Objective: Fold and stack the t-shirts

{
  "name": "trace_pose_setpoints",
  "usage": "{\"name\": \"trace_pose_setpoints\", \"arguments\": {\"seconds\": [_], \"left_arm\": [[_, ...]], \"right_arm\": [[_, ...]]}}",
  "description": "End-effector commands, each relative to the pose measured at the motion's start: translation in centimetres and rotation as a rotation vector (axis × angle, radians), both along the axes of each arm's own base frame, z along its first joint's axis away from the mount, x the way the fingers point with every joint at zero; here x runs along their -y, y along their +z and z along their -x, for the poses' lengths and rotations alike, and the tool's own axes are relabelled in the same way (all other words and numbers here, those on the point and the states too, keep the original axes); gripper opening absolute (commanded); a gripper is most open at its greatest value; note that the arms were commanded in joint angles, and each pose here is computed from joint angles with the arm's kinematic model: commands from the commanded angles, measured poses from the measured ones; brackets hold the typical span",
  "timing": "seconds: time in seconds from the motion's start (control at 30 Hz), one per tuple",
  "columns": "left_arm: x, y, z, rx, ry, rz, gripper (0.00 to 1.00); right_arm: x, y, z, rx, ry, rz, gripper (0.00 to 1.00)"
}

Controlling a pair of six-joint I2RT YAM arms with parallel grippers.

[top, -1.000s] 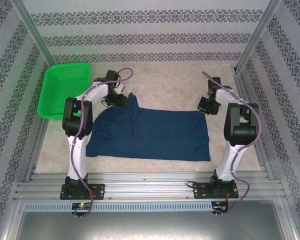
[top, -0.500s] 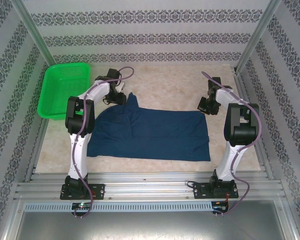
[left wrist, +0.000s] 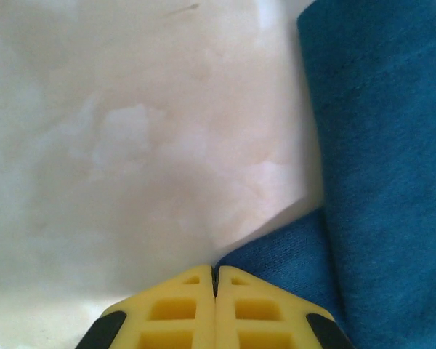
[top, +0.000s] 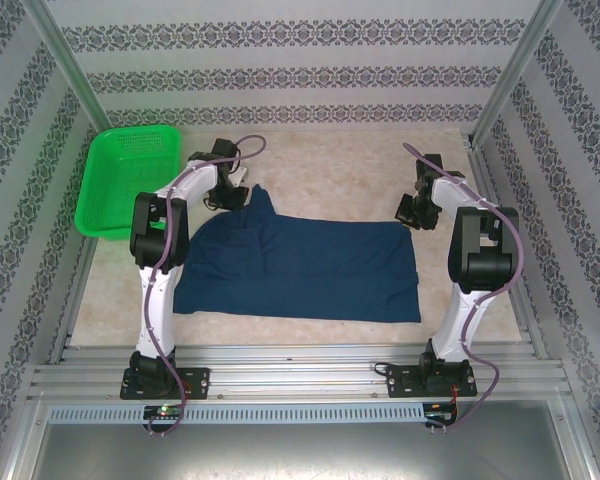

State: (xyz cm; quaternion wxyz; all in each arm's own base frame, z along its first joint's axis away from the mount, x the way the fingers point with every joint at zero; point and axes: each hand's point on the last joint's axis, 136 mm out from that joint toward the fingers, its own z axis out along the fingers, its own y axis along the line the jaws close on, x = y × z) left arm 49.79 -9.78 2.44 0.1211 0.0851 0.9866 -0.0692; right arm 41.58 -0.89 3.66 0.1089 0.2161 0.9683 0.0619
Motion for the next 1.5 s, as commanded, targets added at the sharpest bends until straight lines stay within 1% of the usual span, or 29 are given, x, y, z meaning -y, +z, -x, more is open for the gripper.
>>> {"name": "trace_pose_setpoints", "arguments": {"seconds": [0.0, 0.17, 0.27, 0.47, 0.57, 0.63, 0.77, 0.83, 0.9, 0.97, 1.13, 1.2, 1.27, 1.3, 1.33, 1.37, 1.4, 1.47], "left_arm": [[-1.6, 2.6, -0.1, 0.035, 0.082, 0.033, 0.00], [-2.3, 6.4, -0.6, 0.171, 0.193, 0.106, 0.00], [-2.7, 7.7, -0.3, 0.216, 0.231, 0.130, 0.00], [-3.1, 9.6, 0.2, 0.295, 0.275, 0.172, 0.00], [-2.6, 10.3, 0.6, 0.320, 0.266, 0.210, 0.00], [-2.6, 10.0, 1.3, 0.312, 0.279, 0.217, 0.00], [-3.2, 7.8, 3.6, 0.226, 0.361, 0.205, 0.00], [-2.8, 7.0, 4.8, 0.200, 0.399, 0.239, 0.00], [-1.9, 6.2, 5.9, 0.190, 0.401, 0.262, 0.00], [-0.6, 5.6, 6.9, 0.177, 0.376, 0.285, 0.01], [1.2, 4.0, 9.9, 0.123, 0.341, 0.272, 0.02], [1.9, 3.6, 11.1, 0.110, 0.335, 0.287, 0.04], [2.1, 3.1, 12.1, 0.092, 0.333, 0.290, 0.15], [2.1, 3.0, 12.6, 0.087, 0.339, 0.290, 0.23], [1.8, 3.2, 12.7, 0.094, 0.350, 0.281, 0.32], [1.3, 3.6, 12.7, 0.110, 0.365, 0.264, 0.44], [0.9, 4.4, 12.4, 0.132, 0.380, 0.251, 0.54], [0.4, 6.3, 11.3, 0.170, 0.390, 0.235, 0.64]], "right_arm": [[0.8, 0.6, 0.7, -0.003, -0.010, 0.020, 0.00], [1.6, 0.6, 0.8, 0.013, -0.046, 0.022, 0.00], [2.1, 0.8, 0.8, 0.022, -0.059, 0.023, 0.00], [2.7, 0.9, 0.9, 0.024, -0.073, 0.034, 0.00], [2.9, 0.7, 1.2, 0.014, -0.078, 0.038, 0.00], [3.0, 0.6, 1.3, 0.009, -0.080, 0.036, 0.00], [3.0, 0.5, 1.7, 0.004, -0.086, 0.040, 0.00], [3.1, 0.4, 1.8, 0.000, -0.085, 0.040, 0.00], [3.0, 0.2, 2.0, -0.007, -0.087, 0.039, 0.00], [3.0, -0.1, 2.1, -0.011, -0.090, 0.037, 0.00], [2.9, -0.2, 2.2, -0.015, -0.095, 0.030, 0.00], [2.9, -0.3, 2.2, -0.016, -0.097, 0.029, 0.00], [2.9, -0.4, 2.4, -0.023, -0.099, 0.026, 0.00], [2.8, -0.5, 2.4, -0.022, -0.102, 0.023, 0.00], [2.7, -0.5, 2.4, -0.022, -0.101, 0.021, 0.00], [2.7, -0.6, 2.5, -0.023, -0.101, 0.018, 0.00], [2.7, -0.7, 2.5, -0.025, -0.101, 0.017, 0.00], [2.7, -0.7, 2.5, -0.025, -0.102, 0.016, 0.00]]}}
